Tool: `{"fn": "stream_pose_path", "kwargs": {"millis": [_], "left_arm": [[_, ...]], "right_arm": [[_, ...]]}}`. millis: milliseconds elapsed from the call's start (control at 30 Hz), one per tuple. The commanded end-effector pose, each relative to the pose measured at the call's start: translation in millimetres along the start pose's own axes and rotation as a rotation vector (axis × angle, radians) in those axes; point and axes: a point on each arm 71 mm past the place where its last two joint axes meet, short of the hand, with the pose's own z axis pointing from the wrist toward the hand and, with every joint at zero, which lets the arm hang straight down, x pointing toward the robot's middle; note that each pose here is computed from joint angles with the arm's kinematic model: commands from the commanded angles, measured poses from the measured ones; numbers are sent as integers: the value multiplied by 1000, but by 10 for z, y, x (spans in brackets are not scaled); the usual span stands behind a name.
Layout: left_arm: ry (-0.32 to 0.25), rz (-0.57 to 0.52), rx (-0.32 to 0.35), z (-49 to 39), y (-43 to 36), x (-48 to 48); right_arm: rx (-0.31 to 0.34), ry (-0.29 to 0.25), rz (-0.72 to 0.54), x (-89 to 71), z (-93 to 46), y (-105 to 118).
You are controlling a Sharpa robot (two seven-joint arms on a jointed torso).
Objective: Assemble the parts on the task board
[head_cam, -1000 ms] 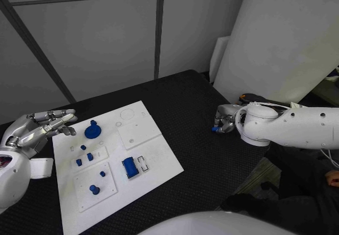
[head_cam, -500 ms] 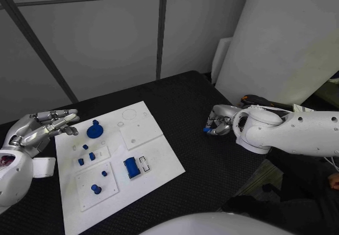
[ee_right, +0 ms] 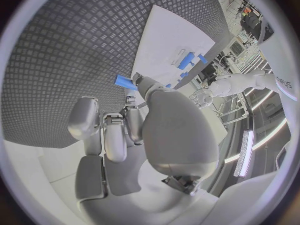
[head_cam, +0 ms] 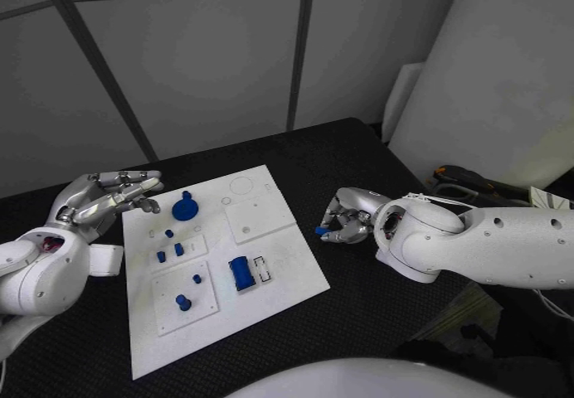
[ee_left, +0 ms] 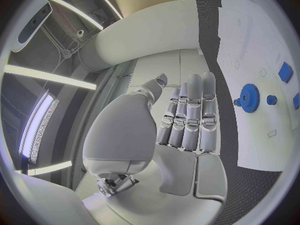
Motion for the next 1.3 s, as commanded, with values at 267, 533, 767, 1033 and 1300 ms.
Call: {"fn": "stream_pose_path", "kwargs": {"millis": [267,533,767,1033,1300], "left_arm": [[-4,2,14,-39,-35,-17],[-5,2,14,-60,-43,-25],[-1,1,15,-58,-45,-11],[0,1,14,-65,-48,-11],[-1,2,13,-70,-49,-16]], "right_arm": [[-86,59,89,231,185,399],[-120,100,111,377,271,610],[-134,132,108,477,342,735],[-133,189,75,552,358,792],[-133,225,51,583,337,807]]}}
